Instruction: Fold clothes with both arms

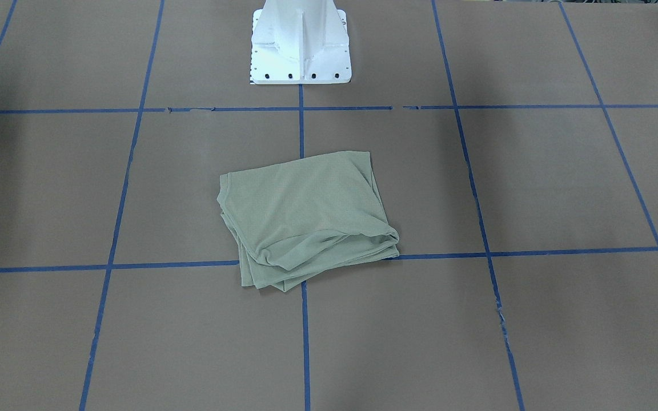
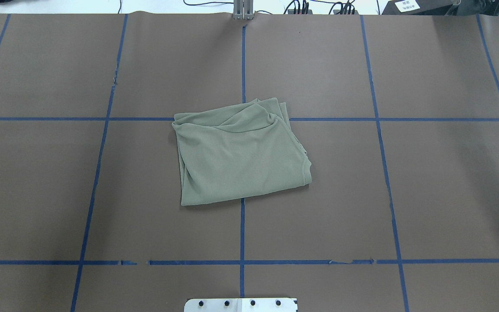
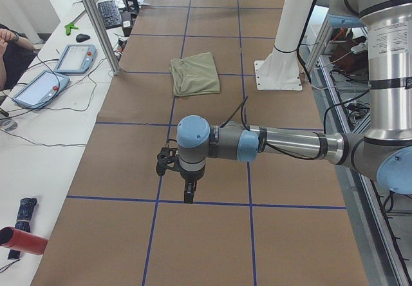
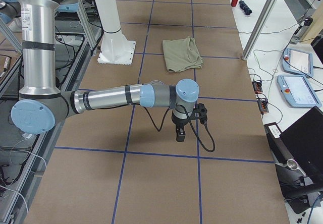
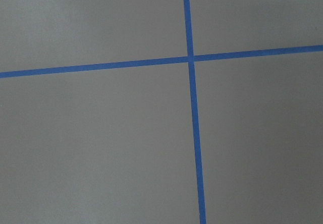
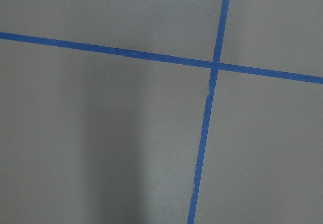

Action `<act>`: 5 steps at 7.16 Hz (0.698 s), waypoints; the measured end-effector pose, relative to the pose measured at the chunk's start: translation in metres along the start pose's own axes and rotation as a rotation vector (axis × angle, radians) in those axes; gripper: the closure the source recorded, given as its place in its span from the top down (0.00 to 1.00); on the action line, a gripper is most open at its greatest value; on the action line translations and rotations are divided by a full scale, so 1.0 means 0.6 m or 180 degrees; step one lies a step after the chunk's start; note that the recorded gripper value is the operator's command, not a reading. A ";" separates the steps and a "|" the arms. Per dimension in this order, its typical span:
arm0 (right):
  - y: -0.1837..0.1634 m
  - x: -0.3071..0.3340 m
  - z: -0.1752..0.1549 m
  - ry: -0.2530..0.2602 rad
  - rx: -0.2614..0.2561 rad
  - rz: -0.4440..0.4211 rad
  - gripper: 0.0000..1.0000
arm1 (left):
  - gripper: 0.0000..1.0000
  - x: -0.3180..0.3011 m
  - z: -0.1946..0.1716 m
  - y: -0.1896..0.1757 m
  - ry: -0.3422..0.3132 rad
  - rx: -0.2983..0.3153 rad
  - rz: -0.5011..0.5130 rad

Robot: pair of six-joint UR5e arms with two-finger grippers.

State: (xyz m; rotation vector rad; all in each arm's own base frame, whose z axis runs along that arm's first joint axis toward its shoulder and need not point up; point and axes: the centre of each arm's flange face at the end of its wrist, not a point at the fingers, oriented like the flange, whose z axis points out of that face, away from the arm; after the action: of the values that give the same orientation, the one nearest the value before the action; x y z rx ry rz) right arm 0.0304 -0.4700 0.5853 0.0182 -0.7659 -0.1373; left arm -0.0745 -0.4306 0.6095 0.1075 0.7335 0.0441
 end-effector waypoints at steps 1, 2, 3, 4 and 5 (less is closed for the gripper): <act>0.002 0.001 0.001 0.0001 -0.0003 0.0003 1.00 | 1.00 0.003 -0.003 -0.003 0.0002 0.0020 0.0019; 0.007 0.003 0.003 0.0004 -0.0012 0.0011 1.00 | 1.00 0.007 -0.007 -0.005 0.0002 0.0034 0.0031; 0.017 0.009 0.005 0.0007 -0.0019 0.0036 1.00 | 1.00 0.008 -0.007 -0.006 0.0006 0.0036 0.0040; 0.030 0.020 0.003 0.0010 -0.0011 0.0075 1.00 | 1.00 0.009 -0.007 -0.006 0.0013 0.0033 0.0054; 0.046 0.032 -0.003 0.0014 0.0010 0.0123 1.00 | 1.00 0.010 -0.007 -0.006 0.0017 0.0027 0.0058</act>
State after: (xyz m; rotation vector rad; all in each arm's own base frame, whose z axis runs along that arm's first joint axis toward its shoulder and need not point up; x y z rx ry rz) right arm 0.0485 -0.4454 0.5993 0.0068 -0.7616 -0.0992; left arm -0.0726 -0.4331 0.6022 0.1222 0.7380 0.0585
